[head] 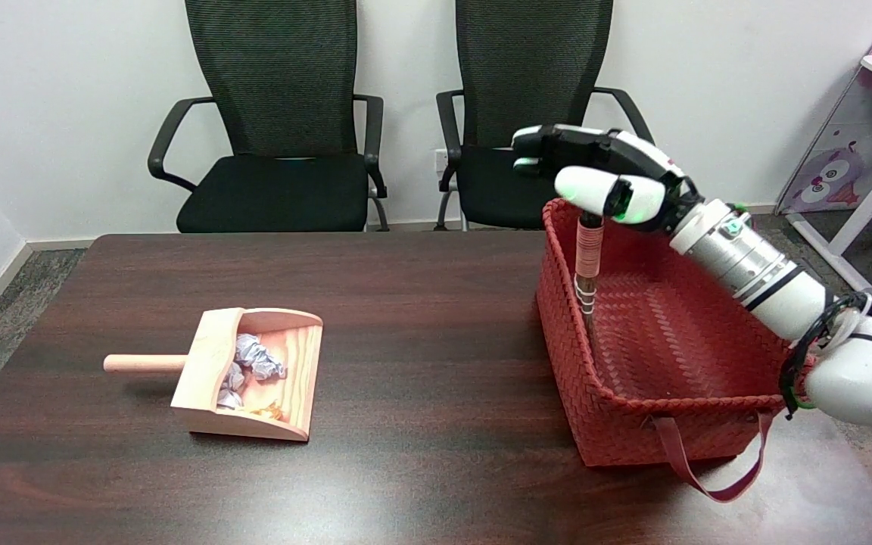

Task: Place the broom in the basket.

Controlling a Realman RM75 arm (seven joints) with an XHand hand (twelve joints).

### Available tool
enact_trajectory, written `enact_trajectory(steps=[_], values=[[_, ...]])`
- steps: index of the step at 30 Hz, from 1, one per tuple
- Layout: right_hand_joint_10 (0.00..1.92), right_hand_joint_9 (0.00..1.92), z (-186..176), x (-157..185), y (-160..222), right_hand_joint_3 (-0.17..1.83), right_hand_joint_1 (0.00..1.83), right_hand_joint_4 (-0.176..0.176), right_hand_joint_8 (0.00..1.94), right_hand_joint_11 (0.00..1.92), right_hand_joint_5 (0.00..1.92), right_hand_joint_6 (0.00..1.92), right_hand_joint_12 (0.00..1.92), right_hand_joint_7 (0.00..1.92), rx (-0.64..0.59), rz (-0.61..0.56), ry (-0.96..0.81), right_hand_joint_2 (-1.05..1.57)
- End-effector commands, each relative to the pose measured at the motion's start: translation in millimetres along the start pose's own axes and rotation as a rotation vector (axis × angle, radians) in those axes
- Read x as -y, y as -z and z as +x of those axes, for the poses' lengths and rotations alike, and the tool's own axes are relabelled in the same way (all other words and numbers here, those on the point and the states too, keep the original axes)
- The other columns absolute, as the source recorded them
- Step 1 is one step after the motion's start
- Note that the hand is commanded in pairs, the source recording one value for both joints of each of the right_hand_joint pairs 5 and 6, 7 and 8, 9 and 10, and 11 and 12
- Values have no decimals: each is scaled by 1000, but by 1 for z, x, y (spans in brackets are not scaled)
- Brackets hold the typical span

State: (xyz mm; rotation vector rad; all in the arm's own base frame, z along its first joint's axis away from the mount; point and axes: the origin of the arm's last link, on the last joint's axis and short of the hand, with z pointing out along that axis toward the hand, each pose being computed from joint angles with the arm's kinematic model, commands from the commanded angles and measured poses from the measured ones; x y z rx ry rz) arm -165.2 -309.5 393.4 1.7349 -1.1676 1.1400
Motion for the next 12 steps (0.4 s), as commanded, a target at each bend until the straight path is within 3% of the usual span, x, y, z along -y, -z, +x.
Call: enact_trajectory(steps=[1,3,8,12], values=[[335,335,43,39,0,1053,860,-176,342,450,342,342,450,342,-221,205,78,409],[520,520,48,43,1,974,874,-176,372,584,372,372,584,372,-258,228,82,483],[832,832,55,50,5,844,922,-176,711,878,711,711,878,711,-309,281,76,658],[906,906,53,55,4,827,958,-176,761,996,761,761,996,761,-308,301,59,702]])
